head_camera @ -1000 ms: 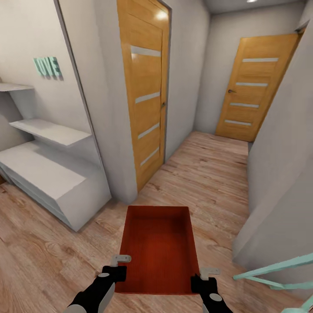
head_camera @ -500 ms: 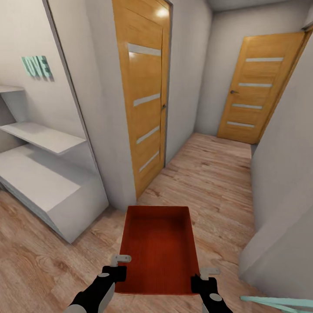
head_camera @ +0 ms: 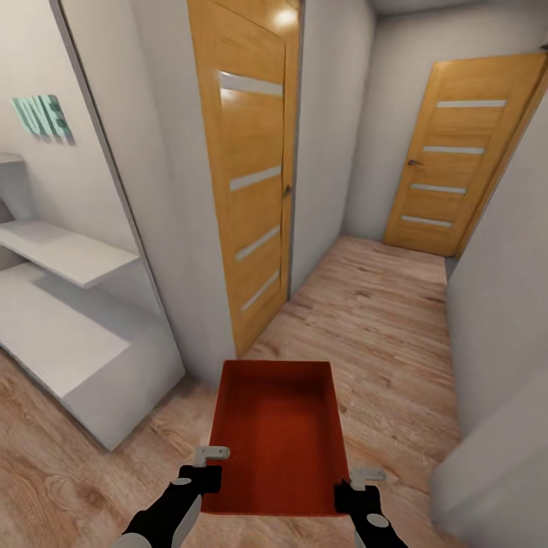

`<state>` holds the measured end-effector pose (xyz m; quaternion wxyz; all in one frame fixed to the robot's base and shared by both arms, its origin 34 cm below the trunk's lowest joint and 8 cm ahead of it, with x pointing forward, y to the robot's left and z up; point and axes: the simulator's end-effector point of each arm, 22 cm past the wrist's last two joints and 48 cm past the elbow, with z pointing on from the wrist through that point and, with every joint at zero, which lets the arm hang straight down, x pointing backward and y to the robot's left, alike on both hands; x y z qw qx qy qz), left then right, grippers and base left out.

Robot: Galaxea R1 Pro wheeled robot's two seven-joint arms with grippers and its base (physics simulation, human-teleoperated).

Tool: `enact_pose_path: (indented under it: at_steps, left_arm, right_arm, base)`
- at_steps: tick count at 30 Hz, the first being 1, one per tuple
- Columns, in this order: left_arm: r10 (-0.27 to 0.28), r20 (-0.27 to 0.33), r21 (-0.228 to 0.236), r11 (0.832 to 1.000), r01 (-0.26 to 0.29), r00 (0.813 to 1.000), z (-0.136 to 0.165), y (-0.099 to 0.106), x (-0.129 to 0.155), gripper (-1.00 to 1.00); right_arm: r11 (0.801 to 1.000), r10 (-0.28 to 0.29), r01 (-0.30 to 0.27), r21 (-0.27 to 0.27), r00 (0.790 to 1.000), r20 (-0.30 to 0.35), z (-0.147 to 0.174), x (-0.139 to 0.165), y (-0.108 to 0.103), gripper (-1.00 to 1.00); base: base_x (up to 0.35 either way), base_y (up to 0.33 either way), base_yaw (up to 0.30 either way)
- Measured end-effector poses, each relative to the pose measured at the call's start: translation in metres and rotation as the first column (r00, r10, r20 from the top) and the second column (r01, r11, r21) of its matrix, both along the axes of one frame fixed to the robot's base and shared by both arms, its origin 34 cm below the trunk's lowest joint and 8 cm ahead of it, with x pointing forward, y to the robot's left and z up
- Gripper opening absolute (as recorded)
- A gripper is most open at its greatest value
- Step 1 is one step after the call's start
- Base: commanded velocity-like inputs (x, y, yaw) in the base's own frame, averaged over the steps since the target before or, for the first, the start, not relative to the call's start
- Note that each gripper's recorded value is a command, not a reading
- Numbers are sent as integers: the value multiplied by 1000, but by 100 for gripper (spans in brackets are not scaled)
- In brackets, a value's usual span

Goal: Move the two storage containers from the living room to the garage. In the garage, place one container on the floor and stack the other container on top of it (either order is fine).

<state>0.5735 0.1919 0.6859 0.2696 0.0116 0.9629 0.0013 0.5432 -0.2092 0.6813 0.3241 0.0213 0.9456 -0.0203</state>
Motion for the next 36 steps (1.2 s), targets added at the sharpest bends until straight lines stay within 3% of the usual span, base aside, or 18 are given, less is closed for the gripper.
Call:
enact_pose_path:
  at_steps: [8,36]
  left_arm:
    - [0,-1,0,1000,0,1000,-1,0,0,-100]
    - [0,1,0,1000,0,1000,0,0,1,-100]
  right_arm:
    - [1000,0,0,0,1000,-1,-1,0,0,-100]
    - [1000,0,0,0,1000,1,0,0,0,-100]
  base:
    - [244,0,0]
    - [6,0,-27]
